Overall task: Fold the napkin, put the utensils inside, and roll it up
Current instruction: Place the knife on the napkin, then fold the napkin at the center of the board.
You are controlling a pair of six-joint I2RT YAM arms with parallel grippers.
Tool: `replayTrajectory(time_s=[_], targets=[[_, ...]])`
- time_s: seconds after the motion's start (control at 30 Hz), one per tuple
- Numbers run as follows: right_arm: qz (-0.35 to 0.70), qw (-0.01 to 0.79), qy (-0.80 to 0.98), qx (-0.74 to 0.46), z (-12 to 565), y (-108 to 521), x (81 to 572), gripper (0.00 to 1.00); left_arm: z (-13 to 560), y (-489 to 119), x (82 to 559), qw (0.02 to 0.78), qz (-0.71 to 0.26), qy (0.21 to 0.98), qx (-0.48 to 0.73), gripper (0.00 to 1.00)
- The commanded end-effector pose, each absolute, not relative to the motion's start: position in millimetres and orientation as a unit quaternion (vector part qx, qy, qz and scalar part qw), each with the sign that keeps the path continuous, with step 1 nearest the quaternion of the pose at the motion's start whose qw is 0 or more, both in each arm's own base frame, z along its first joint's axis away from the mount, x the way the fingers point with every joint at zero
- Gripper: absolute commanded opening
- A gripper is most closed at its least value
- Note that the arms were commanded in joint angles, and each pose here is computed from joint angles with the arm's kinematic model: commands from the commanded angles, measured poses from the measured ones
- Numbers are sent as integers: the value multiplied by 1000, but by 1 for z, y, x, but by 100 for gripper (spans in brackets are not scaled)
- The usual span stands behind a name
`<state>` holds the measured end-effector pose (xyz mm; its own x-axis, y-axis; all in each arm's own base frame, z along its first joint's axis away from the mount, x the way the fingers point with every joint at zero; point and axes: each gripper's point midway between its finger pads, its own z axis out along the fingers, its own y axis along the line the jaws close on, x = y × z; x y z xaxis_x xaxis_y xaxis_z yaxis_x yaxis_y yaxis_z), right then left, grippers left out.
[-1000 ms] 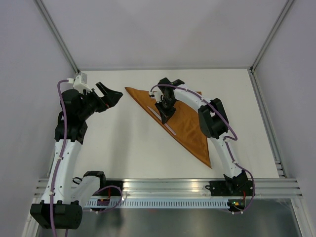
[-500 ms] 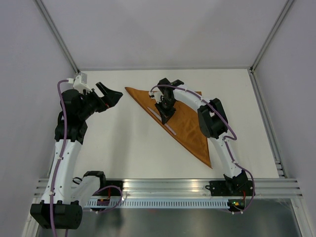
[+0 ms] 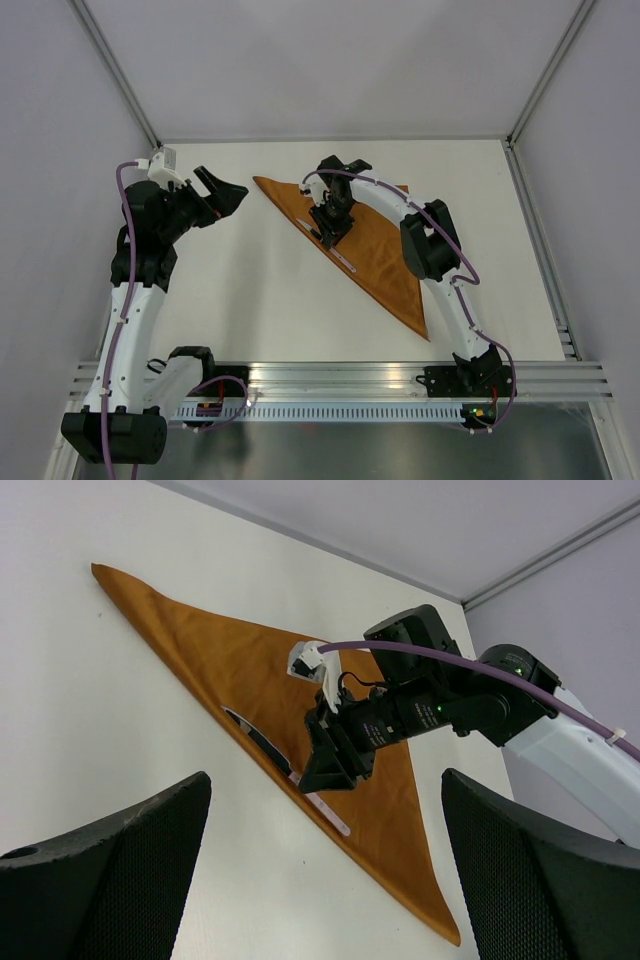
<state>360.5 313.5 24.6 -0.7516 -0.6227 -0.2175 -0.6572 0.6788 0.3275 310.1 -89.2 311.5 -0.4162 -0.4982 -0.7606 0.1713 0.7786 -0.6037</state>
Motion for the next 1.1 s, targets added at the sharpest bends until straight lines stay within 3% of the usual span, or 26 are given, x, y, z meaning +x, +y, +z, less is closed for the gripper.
replayTrajectory(time_s=[0.0, 0.1, 0.27, 0.43, 0.57, 0.77, 1.07], targets=[[177, 49, 928, -324, 38, 314, 362, 38, 321, -89, 306, 542, -309, 776, -90, 100], [178, 59, 925, -329, 49, 313, 365, 38, 324, -92, 304, 545, -312, 775, -75, 100], [194, 140, 916, -321, 110, 307, 384, 41, 328, -113, 302, 557, -334, 761, -8, 100], [254, 235, 905, -247, 187, 253, 417, 43, 317, -178, 299, 563, -287, 771, 76, 100], [270, 298, 900, -169, 229, 169, 440, 43, 306, -234, 289, 578, -279, 751, 157, 99], [273, 351, 892, -80, 245, 72, 435, 45, 250, -323, 242, 592, -243, 703, 311, 96], [266, 354, 896, -31, 231, 26, 428, 45, 164, -431, 169, 569, -200, 646, 468, 93]])
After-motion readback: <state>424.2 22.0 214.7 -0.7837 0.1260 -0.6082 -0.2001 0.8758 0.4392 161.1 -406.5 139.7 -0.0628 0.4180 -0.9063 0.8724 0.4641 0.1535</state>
